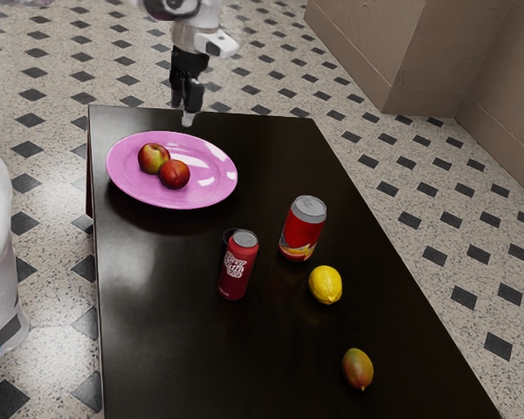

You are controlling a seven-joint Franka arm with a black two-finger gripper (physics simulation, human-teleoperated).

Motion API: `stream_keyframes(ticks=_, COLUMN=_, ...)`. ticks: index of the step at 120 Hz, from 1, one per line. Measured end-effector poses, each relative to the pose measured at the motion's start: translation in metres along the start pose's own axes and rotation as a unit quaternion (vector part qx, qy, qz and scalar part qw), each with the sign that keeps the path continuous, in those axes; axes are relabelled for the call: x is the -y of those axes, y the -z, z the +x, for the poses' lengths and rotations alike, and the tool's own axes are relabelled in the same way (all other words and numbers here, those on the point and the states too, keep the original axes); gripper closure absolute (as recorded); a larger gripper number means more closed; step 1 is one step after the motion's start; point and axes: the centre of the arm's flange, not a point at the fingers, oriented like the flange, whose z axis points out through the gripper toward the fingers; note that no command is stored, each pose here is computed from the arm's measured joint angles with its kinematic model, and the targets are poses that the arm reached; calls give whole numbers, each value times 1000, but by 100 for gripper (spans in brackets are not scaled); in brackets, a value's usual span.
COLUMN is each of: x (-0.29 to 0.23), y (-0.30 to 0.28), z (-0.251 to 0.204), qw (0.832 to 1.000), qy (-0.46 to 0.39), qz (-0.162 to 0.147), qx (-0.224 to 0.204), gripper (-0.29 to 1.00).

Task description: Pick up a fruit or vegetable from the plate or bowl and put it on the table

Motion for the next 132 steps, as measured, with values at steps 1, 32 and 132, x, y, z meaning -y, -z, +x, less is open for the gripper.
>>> stream_keyframes(ticks=1, x=1, y=-6, z=-1, qw=1000, qy=0, qz=0, qx=0, gripper=2)
stream_keyframes(ticks=32, x=19, y=-45, z=2, qw=999, qy=-2, qz=25, qx=-37, gripper=2)
stream_keyframes(ticks=132, x=30, y=-98, z=-22, qw=999, qy=9, qz=0, qx=39, gripper=2)
